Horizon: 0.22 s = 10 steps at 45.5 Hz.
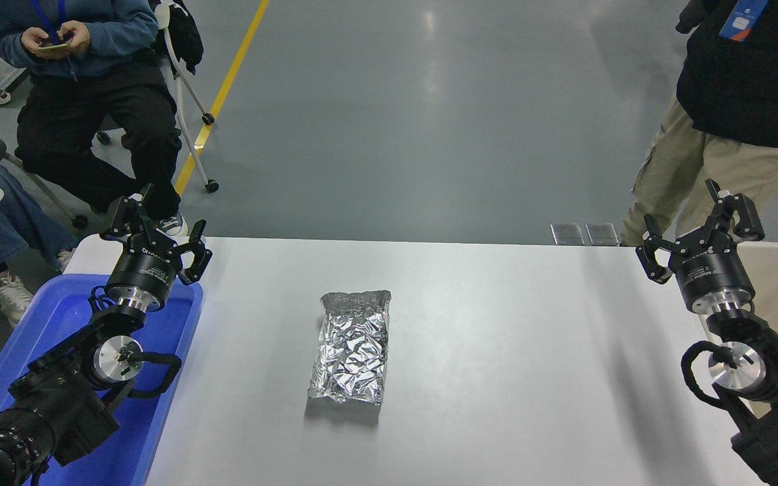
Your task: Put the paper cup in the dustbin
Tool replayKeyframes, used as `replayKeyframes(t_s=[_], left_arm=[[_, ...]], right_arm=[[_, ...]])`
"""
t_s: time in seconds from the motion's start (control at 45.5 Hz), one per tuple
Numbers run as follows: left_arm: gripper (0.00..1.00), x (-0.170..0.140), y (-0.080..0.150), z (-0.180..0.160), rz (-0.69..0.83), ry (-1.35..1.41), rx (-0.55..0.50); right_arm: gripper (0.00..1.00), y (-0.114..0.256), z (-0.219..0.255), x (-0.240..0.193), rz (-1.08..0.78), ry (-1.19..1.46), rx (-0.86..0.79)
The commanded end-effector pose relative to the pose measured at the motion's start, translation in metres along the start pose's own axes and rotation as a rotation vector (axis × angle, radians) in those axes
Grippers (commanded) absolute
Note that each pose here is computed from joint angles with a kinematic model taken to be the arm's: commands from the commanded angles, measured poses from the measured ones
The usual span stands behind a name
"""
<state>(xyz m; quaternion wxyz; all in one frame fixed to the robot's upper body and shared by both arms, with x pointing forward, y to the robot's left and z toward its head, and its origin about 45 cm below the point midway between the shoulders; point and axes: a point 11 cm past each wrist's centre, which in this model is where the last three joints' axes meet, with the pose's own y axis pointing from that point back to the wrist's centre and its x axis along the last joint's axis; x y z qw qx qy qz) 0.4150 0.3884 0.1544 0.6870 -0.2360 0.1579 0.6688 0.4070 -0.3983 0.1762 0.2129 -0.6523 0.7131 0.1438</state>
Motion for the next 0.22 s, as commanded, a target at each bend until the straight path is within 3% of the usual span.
replayKeyframes(t_s=[0.0,0.198], left_arm=[[1.0,-0.0002,-0.0003,0.0002,0.0,0.0,-0.001],[1.0,0.0001,0.0003,-0.0002,0.0,0.001,0.001]], right_arm=[[0.99,0.0004,0.0049,-0.0035,-0.003,-0.007,-0.004],[0.99,0.002,0.0133,-0.008,-0.002,-0.024,-0.014]])
